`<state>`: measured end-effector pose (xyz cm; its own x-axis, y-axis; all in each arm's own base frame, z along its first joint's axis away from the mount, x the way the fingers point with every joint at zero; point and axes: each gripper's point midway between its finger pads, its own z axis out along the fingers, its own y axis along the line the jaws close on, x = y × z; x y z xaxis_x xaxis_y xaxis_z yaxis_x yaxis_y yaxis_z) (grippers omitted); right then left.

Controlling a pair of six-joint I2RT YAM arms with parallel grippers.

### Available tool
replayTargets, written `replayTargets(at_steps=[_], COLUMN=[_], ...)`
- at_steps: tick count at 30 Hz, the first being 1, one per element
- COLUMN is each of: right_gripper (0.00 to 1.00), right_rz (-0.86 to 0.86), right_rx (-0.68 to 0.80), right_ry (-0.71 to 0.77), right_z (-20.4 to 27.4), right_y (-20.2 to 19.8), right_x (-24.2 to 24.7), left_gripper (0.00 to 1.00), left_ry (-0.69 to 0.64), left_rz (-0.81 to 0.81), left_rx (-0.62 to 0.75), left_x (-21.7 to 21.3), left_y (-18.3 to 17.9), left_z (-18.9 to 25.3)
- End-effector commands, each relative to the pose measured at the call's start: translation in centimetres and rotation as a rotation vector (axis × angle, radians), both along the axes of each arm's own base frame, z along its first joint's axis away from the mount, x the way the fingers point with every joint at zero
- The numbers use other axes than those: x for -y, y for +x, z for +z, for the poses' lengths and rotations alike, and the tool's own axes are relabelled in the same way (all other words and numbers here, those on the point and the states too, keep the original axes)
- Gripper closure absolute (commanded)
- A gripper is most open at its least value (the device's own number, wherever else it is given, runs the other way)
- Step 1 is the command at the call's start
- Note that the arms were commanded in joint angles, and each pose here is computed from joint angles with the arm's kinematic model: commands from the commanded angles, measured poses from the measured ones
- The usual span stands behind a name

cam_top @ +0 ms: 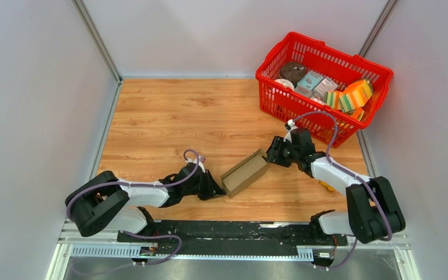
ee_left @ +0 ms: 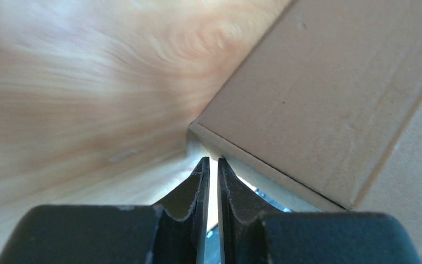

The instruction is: Fold the paper box

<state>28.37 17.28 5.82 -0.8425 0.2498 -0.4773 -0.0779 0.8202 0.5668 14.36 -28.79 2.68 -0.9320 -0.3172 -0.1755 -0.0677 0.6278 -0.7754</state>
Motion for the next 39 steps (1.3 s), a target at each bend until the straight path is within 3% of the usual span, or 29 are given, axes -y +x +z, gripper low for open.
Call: replayTargets(at_steps=[1, 8, 15, 19, 24, 31, 39], right_gripper=[0.49, 0.44, 0.35, 0.26, 0.3, 0.41, 0.45], right_rz=[-0.021, -0.119, -0.068, -0.053, 0.052, 0.195, 0.275], right_rx=[-0.041, -0.023, -0.035, -0.003, 0.12, 0.312, 0.325], right_ry=[0.095, 0.136, -0.031, -0.099, -0.108, -0.057, -0.073], right_z=[0.5, 0.2, -1.0, 0.0, 4.3, 9.6, 10.3], right_y=[-3.0, -4.3, -5.9, -7.0, -7.6, -6.6, -5.4], right_x=[-1.9, -2.4, -0.2, 1.3, 1.2, -1.1, -3.1], left_gripper=[0.83, 0.81, 0.73, 0.62, 0.41, 0.41, 0.51], left_ry=[0.048, 0.252, 0.415, 0.36, 0.258, 0.31, 0.327], left_rz=[0.096, 0.106, 0.127, 0.091, -0.027, -0.074, -0.142], left_rx=[0.114, 0.168, 0.168, 0.231, 0.413, 0.53, 0.501], left_x=[-2.4, -7.2, -11.9, -12.2, -10.7, -10.1, -8.1], left_y=[4.2, 6.7, 4.5, 3.1, 2.8, 5.1, 6.6], left_z=[1.3, 1.6, 1.7, 4.0, 10.3, 14.4, 14.3])
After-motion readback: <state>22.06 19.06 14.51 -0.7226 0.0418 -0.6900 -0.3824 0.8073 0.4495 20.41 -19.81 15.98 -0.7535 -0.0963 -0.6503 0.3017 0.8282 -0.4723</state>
